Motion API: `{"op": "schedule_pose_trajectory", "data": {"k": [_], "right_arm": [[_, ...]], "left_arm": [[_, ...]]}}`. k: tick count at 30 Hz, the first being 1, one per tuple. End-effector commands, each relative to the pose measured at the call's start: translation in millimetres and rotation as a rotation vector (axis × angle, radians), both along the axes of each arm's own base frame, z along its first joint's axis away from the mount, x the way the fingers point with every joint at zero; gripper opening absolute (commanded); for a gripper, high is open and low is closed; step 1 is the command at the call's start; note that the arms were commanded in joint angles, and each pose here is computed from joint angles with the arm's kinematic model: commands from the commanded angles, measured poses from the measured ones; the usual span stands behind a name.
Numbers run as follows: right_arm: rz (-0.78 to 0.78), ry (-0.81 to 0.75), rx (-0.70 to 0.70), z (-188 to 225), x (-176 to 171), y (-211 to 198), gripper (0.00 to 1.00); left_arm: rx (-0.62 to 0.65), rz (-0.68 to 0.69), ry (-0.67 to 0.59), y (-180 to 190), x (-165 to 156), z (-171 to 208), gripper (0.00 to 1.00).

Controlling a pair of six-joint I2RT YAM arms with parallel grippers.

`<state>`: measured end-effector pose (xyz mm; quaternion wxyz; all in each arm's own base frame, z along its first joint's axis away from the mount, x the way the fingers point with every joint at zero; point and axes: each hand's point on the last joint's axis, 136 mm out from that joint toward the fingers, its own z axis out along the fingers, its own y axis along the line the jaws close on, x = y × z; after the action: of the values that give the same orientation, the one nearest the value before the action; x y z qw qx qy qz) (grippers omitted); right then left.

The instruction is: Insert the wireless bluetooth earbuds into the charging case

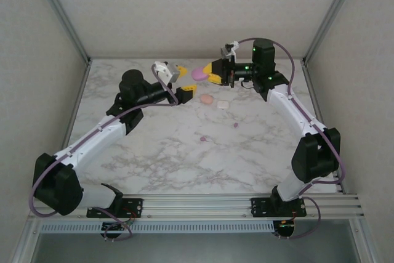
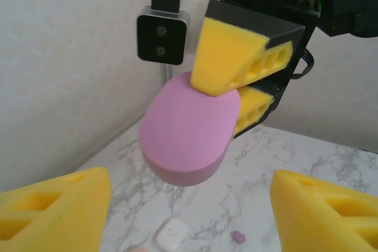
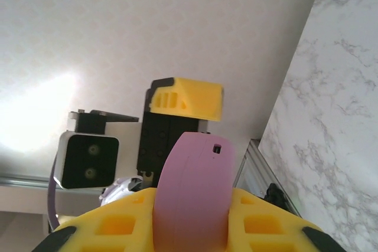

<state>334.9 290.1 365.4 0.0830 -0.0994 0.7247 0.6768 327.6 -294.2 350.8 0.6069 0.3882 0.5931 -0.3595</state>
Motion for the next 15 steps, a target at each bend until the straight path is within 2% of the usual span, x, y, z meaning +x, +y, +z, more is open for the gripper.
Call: {"op": "schedule_pose_trajectory", "data": {"k": [1,8,15], "right_arm": [[0.045,-0.047,0.047,27,-18,-3,0.17],[0.059,-0.048,0.048,30,-24,-3,0.18],[0.061,-0.06,0.051,32,-26,-2,0.18]], "left_arm": [[-0.043,-0.051,-0.056,-11,-2,20,0.71],[-0.086,-0.06,-0.079,-15,3,33,0.69],[-0.047,-0.128,-0.065,-26,-7,33,0.55]]}}
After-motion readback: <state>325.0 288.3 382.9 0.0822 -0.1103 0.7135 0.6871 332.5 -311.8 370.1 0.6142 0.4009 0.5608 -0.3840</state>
